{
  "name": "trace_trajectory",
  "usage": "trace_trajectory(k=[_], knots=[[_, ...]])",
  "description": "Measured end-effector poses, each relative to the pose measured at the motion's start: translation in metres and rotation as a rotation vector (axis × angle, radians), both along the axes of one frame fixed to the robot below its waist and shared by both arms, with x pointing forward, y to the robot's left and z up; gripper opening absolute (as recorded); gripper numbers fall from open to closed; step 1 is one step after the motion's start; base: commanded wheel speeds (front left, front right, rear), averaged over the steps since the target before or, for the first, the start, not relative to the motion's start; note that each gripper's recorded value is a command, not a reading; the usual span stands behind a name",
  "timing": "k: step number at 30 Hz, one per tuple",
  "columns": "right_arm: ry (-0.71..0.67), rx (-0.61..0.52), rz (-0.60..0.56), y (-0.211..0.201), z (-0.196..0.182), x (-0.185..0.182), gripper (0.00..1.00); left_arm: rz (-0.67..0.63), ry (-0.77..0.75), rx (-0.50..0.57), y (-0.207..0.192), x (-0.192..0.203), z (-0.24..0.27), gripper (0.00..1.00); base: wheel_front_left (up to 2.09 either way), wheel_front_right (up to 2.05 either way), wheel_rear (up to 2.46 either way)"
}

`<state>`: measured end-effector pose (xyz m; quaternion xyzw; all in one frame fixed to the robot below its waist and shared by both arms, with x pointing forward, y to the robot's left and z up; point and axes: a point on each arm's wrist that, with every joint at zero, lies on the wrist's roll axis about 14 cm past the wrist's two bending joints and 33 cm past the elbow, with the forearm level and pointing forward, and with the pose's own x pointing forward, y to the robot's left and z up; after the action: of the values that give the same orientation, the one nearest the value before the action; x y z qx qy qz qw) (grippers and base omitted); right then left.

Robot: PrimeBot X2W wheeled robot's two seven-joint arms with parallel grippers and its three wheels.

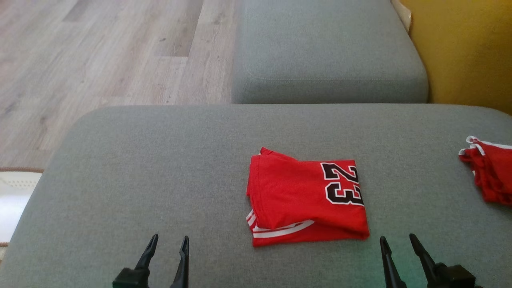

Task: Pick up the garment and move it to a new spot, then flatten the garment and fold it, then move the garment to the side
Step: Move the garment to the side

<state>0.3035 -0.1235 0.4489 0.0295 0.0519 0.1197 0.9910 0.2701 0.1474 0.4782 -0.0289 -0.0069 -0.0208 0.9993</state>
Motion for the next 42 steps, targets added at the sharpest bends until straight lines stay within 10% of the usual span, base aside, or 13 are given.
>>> trace_trajectory(k=[15, 31, 32, 33, 35, 42], knots=[[0.044, 0.034, 0.028, 0.016, -0.002, 0.072, 1.00, -0.066, 0.068, 0.008, -0.014, 0.016, -0.015, 1.00, 0.00, 0.00, 0.00], [0.485, -0.010, 0.065, 0.015, -0.080, 0.117, 1.00, -0.064, 0.098, -0.010, -0.019, 0.036, -0.019, 1.00, 0.00, 0.00, 0.00], [0.501, -0.005, 0.069, 0.018, -0.084, 0.116, 0.90, -0.063, 0.094, -0.009, -0.018, 0.038, -0.017, 1.00, 0.00, 0.00, 0.00], [0.512, 0.007, 0.069, 0.020, -0.086, 0.116, 0.46, -0.060, 0.093, -0.009, -0.018, 0.040, -0.017, 1.00, 0.00, 0.00, 0.00], [0.525, 0.024, 0.069, 0.022, -0.087, 0.118, 0.03, -0.059, 0.091, -0.006, -0.018, 0.043, -0.016, 1.00, 0.00, 0.00, 0.00], [0.511, 0.011, 0.080, 0.018, -0.084, 0.123, 0.00, -0.095, 0.086, -0.008, -0.028, 0.055, -0.015, 1.00, 0.00, 0.00, 0.00]])
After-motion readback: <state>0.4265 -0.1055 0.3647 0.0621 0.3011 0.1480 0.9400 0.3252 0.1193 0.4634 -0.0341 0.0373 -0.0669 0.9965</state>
